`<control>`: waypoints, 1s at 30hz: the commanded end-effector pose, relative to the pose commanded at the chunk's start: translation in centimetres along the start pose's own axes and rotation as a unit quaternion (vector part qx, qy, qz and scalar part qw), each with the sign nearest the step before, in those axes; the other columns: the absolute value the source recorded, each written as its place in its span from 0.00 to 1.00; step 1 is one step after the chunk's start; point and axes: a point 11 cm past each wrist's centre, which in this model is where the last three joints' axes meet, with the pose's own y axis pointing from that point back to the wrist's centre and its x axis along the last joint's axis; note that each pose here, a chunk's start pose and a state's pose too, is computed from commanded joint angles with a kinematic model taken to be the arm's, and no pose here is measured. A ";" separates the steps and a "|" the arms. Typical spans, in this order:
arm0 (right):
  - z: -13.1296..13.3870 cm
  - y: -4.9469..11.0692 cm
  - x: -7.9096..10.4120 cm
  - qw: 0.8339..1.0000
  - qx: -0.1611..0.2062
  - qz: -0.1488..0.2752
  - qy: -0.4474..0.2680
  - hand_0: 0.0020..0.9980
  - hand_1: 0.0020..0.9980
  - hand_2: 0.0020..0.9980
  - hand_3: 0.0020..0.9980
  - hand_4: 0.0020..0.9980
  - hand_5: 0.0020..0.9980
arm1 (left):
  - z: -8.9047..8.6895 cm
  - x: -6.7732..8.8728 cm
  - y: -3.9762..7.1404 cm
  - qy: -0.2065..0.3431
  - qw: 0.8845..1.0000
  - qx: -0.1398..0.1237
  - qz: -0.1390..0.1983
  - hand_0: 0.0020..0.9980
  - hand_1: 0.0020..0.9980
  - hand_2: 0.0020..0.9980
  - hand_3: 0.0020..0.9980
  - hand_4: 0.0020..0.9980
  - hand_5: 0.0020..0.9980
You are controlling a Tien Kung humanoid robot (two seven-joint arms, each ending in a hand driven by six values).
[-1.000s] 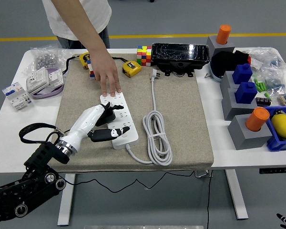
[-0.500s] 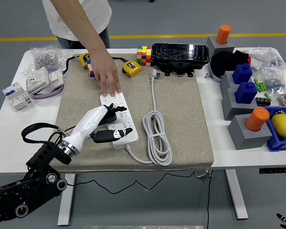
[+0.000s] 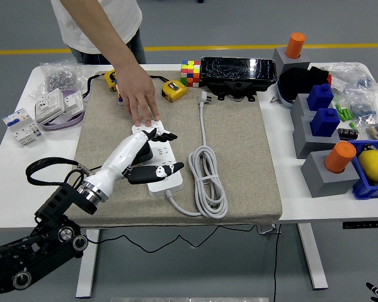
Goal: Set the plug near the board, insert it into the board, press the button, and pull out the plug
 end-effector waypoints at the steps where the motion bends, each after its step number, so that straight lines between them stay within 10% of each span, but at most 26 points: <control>1: 0.0 0.0 0.0 1.000 0.001 0.000 0.000 0.56 0.64 0.63 0.60 0.97 0.50 | 0.2 -0.2 0.1 0.001 1.000 0.007 -0.012 0.26 0.32 0.43 0.68 0.88 0.44; 6: -0.1 0.0 0.0 1.000 0.001 0.000 -0.001 0.56 0.64 0.63 0.60 0.97 0.50 | 0.2 -1.0 0.9 -0.031 0.996 0.050 -0.070 0.26 0.32 0.43 0.68 0.88 0.44; 7: 0.0 0.0 0.1 1.000 0.000 0.001 -0.001 0.56 0.64 0.63 0.60 0.97 0.50 | 0.2 -1.1 1.1 -0.040 0.994 0.059 -0.081 0.13 0.13 0.20 0.76 0.87 0.41; 16: -0.1 0.0 0.1 1.000 0.001 0.000 0.000 0.56 0.64 0.63 0.60 0.97 0.50 | -1.5 -2.0 2.6 -0.092 0.974 0.142 -0.149 0.08 0.08 0.15 0.86 0.86 0.41; 30: -0.4 0.0 0.1 1.000 0.003 0.001 0.004 0.56 0.64 0.63 0.60 0.97 0.50 | -2.6 -2.2 2.5 -0.105 0.967 0.167 -0.162 0.07 0.08 0.14 0.87 0.85 0.41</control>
